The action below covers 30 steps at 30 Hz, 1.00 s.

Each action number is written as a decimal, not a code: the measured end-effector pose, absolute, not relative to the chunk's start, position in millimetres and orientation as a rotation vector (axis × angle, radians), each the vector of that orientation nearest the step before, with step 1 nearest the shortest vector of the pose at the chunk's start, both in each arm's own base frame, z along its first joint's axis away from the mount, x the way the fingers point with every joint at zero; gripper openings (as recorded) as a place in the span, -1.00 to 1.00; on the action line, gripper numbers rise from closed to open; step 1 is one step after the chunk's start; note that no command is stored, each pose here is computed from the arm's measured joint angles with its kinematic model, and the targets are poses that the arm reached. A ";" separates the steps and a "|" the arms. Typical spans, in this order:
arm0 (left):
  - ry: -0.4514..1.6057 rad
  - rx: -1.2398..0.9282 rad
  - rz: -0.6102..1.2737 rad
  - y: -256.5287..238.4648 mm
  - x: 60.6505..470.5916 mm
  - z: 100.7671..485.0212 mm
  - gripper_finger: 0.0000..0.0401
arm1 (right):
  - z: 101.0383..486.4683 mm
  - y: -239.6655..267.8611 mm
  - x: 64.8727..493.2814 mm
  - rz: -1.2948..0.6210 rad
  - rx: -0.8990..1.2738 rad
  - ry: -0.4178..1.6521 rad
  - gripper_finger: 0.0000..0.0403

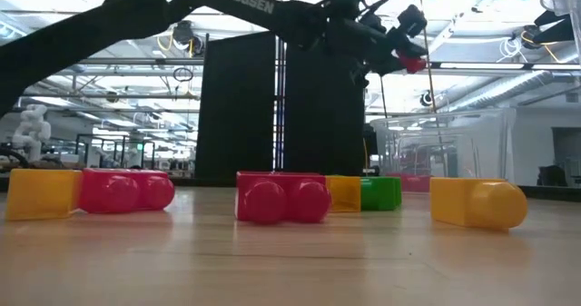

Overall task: Sort blocks
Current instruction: Put the red game piece into the top transparent bin, then put the yellow game piece into the bottom right transparent bin

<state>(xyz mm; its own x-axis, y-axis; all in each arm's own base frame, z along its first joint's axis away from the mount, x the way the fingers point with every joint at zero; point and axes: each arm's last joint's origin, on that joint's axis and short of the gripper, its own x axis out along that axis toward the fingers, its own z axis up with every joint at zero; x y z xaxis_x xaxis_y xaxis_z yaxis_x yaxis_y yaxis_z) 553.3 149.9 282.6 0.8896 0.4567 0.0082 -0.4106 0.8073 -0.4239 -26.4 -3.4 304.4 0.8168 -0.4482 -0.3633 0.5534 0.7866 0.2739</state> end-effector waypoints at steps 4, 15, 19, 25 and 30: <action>-0.133 -0.417 0.551 151.7 552.1 283.6 -0.66 | 304.4 -3.4 -26.4 -0.548 0.382 0.288 0.03; -0.103 -0.390 0.586 156.0 550.7 280.9 -0.66 | 304.4 -3.4 -26.5 -0.547 0.375 0.289 0.03; -0.097 -0.392 0.586 156.0 550.7 280.4 -0.39 | 304.4 -3.4 -26.5 -0.547 0.375 0.289 0.03; -0.098 -0.392 0.591 158.3 550.0 280.4 -0.08 | 304.4 -3.4 -26.5 -0.547 0.374 0.289 0.03; -0.101 -0.404 0.574 161.1 549.4 280.6 -0.06 | 304.4 -3.4 -26.5 -0.547 0.375 0.289 0.03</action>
